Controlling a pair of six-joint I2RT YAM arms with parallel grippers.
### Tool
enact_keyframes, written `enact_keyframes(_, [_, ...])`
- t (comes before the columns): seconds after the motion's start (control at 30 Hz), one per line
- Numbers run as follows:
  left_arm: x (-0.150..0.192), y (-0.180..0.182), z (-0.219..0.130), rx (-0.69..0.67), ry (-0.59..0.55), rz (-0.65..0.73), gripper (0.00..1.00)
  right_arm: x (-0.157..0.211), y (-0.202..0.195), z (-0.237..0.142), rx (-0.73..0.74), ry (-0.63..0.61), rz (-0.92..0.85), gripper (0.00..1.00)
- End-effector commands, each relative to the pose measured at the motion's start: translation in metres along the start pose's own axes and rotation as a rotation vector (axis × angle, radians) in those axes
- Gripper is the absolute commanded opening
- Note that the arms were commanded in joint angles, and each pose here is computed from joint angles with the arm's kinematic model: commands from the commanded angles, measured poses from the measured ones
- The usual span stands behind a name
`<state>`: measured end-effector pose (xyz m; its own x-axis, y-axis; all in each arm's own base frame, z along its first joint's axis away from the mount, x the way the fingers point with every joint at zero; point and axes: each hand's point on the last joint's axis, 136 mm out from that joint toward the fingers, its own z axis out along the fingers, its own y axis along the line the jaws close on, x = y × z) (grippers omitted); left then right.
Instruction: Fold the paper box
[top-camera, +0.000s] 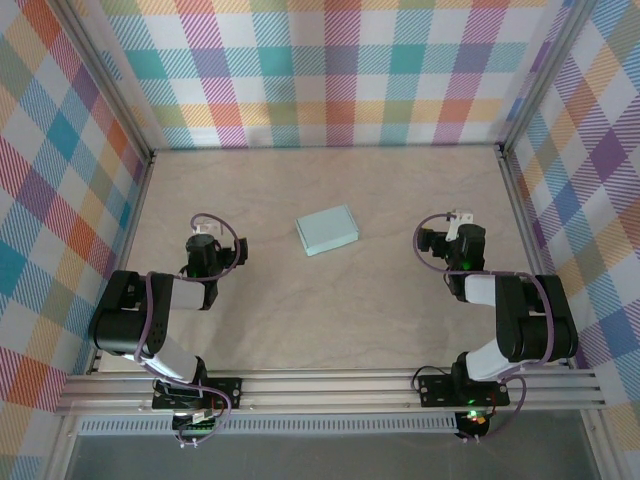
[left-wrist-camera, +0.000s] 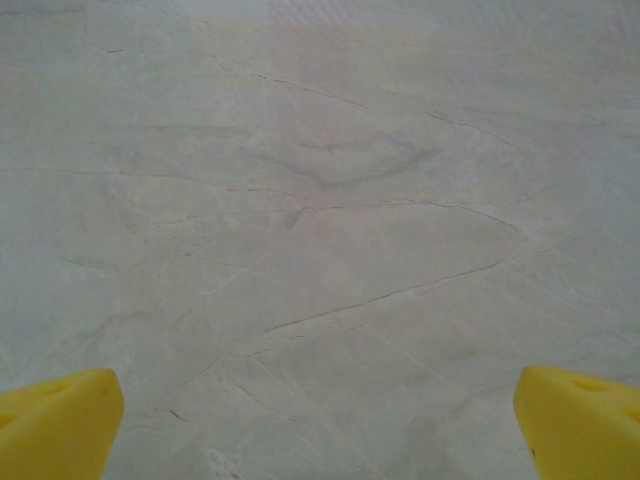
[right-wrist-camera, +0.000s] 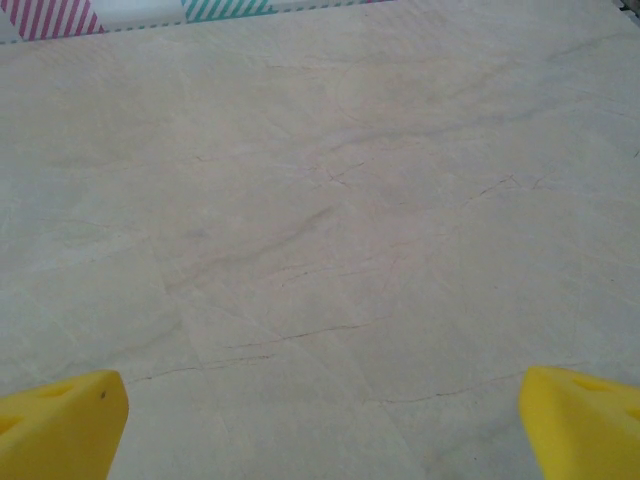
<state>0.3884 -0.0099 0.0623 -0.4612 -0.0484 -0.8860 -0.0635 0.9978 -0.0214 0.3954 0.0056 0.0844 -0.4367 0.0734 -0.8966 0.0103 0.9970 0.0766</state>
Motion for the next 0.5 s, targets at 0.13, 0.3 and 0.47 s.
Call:
enact_keyframes(0.13, [-0.0188,-0.0005,0.0012,0.011,-0.056,-0.025,1.00,-0.0133,0.0032,-0.0006,-0.024,-0.049,0.006,1.00])
enact_keyframes(0.3, [-0.0194,-0.0008,0.0013,0.012,-0.057,-0.024,1.00,-0.0129,0.0035,-0.0005,-0.024,-0.048,0.005,1.00])
enact_keyframes(0.47, [-0.0192,-0.0011,0.0012,0.014,-0.057,-0.024,1.00,-0.0135,0.0034,-0.0006,-0.025,-0.049,0.006,1.00])
